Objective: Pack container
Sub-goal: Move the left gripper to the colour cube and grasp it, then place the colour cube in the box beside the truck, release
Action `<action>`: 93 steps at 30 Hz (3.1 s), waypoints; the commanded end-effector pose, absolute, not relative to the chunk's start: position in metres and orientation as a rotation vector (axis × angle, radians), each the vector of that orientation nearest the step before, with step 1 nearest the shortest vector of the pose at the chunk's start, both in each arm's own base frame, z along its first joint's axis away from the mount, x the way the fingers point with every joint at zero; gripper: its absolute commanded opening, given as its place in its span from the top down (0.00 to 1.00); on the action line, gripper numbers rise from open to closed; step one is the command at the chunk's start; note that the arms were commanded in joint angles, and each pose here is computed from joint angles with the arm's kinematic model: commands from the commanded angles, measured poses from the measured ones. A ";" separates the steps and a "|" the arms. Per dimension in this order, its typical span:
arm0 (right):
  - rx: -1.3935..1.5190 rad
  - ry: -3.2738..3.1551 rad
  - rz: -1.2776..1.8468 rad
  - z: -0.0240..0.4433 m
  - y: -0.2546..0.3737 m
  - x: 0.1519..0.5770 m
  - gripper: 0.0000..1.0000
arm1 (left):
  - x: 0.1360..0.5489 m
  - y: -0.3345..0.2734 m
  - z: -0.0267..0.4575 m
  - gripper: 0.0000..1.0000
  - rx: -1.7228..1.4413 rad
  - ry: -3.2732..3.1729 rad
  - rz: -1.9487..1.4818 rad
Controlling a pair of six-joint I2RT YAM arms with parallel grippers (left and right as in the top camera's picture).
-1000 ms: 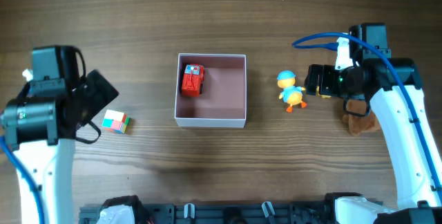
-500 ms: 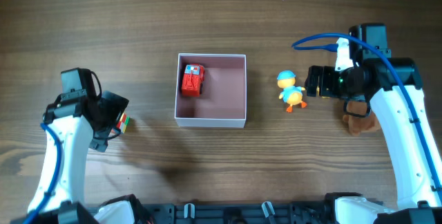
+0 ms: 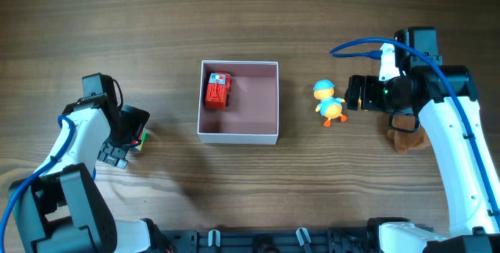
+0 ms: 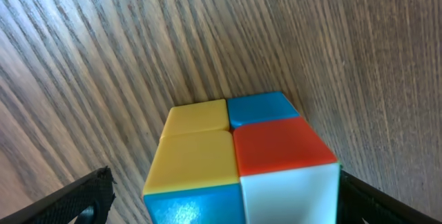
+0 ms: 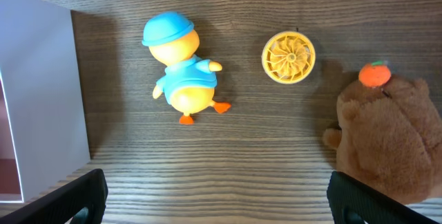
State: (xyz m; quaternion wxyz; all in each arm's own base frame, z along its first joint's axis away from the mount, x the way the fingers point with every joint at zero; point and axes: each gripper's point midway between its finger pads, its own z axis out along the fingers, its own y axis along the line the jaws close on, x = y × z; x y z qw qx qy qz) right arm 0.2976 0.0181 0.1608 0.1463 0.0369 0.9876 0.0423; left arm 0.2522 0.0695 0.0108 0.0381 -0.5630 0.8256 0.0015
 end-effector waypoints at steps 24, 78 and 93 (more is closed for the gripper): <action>0.093 2.830 0.099 0.166 0.016 0.302 0.00 | 0.248 0.072 0.008 0.70 -1.758 2.518 0.030; 0.093 2.827 0.100 0.166 0.016 0.303 0.00 | 0.365 -0.224 0.078 0.43 0.269 2.697 -0.227; 0.095 2.828 0.101 0.166 0.016 0.303 0.00 | 0.335 -0.254 0.059 0.96 0.406 2.756 -0.251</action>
